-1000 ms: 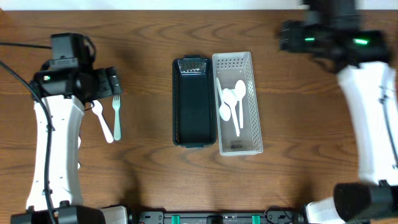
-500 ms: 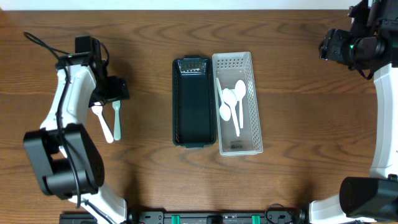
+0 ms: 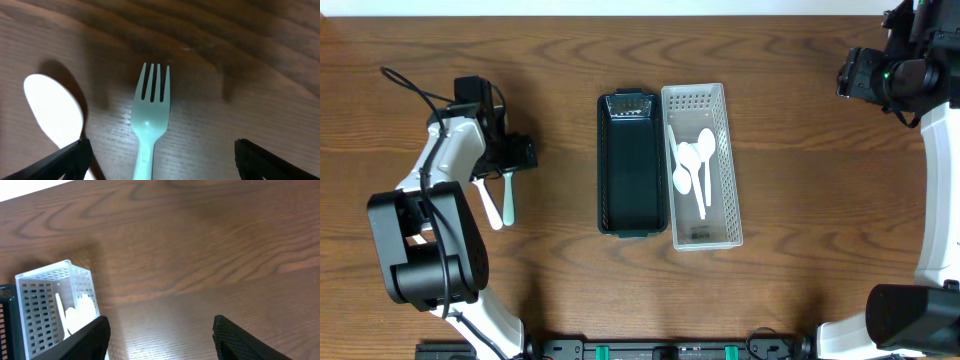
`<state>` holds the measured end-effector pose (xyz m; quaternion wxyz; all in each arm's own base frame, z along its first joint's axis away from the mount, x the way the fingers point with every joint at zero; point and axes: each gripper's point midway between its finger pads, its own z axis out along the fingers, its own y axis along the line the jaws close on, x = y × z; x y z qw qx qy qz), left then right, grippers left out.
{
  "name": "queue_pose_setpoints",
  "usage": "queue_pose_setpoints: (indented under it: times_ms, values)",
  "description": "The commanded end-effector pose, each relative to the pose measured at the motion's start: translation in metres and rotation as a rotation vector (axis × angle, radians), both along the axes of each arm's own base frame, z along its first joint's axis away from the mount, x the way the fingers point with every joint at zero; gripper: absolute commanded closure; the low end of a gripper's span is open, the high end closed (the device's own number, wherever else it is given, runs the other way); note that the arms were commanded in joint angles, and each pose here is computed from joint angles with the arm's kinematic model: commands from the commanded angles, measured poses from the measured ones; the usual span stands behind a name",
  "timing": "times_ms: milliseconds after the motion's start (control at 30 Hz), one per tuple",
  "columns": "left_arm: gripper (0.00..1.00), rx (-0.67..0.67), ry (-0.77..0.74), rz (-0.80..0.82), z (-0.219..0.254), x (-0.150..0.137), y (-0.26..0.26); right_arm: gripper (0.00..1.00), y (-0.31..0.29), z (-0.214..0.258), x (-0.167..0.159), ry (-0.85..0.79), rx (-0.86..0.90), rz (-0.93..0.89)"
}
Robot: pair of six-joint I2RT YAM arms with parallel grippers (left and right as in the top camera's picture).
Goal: Pack container
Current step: 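Move the left gripper over the white fork and grasp it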
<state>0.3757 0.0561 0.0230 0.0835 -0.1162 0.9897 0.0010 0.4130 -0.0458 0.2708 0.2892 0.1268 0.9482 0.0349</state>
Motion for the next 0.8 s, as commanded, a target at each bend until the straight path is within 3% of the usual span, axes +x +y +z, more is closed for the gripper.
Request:
queue_pose_setpoints:
  times_ms: [0,400,767]
  values:
    - [0.06,-0.005,0.017,-0.034,-0.012,-0.003,-0.001,0.31,-0.005,-0.002,-0.001,0.008,-0.024,0.005]
    - [0.06,-0.006,0.042,-0.041,-0.039,0.001,0.0,0.31,-0.005,-0.003,-0.003,0.017,-0.025,0.007]
    - [0.34,-0.014,0.121,-0.041,-0.042,-0.018,-0.002,0.33,-0.006,-0.003,-0.003,0.018,-0.03,0.003]
